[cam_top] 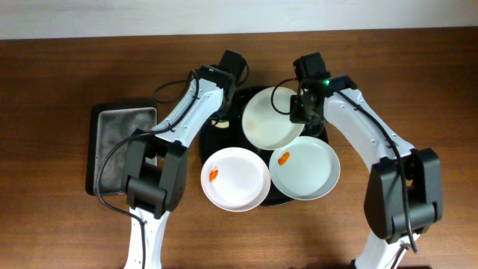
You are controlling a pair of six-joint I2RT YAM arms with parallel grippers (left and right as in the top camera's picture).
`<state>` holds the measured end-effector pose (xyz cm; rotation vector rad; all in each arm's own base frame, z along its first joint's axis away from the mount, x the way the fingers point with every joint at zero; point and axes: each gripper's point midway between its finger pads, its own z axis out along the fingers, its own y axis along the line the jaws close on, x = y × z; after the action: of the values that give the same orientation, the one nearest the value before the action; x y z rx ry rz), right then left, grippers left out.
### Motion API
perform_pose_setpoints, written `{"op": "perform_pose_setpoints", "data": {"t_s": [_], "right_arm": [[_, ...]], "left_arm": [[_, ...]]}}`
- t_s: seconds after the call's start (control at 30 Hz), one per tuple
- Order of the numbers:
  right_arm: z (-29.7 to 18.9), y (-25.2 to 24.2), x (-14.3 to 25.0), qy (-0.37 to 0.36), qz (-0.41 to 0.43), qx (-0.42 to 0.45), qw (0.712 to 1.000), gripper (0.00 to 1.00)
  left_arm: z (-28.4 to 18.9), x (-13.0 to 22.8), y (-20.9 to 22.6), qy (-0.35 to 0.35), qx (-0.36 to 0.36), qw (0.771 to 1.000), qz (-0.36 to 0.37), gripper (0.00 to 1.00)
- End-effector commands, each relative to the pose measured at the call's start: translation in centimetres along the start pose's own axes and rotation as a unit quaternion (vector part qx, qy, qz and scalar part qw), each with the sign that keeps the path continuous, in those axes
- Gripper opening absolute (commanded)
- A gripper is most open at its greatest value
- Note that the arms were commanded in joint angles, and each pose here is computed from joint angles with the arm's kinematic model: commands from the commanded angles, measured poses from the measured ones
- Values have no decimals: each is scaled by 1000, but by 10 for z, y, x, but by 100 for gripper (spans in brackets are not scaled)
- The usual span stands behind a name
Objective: Clean dirty plates on tray and stack at the side
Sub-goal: 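Lift the scrubbed plate with the right gripper and set it at the right side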
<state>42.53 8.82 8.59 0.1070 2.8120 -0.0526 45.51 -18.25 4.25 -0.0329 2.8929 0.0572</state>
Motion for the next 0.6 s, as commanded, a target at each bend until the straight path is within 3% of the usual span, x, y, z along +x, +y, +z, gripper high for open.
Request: {"op": "perform_pose_setpoints", "data": {"t_s": [0.0,0.17,0.37,0.43,0.57], "right_arm": [[-52,-24,-28,-55,-13,52,997,4],[-96,-43,-35,-74,-23,126,989,4],[-135,-29,-37,-147,-100,286,942,4],[-154,-28,-42,-183,-113,346,913,4],[-160,-23,-43,-195,-120,359,905,4]], "left_arm": [[-3,5,-25,24,75,997,21,5],[-7,12,-41,39,124,990,57,4],[-7,12,-40,39,124,989,67,4],[-7,12,-39,40,123,989,66,4],[-7,12,-39,40,123,989,66,4]]}}
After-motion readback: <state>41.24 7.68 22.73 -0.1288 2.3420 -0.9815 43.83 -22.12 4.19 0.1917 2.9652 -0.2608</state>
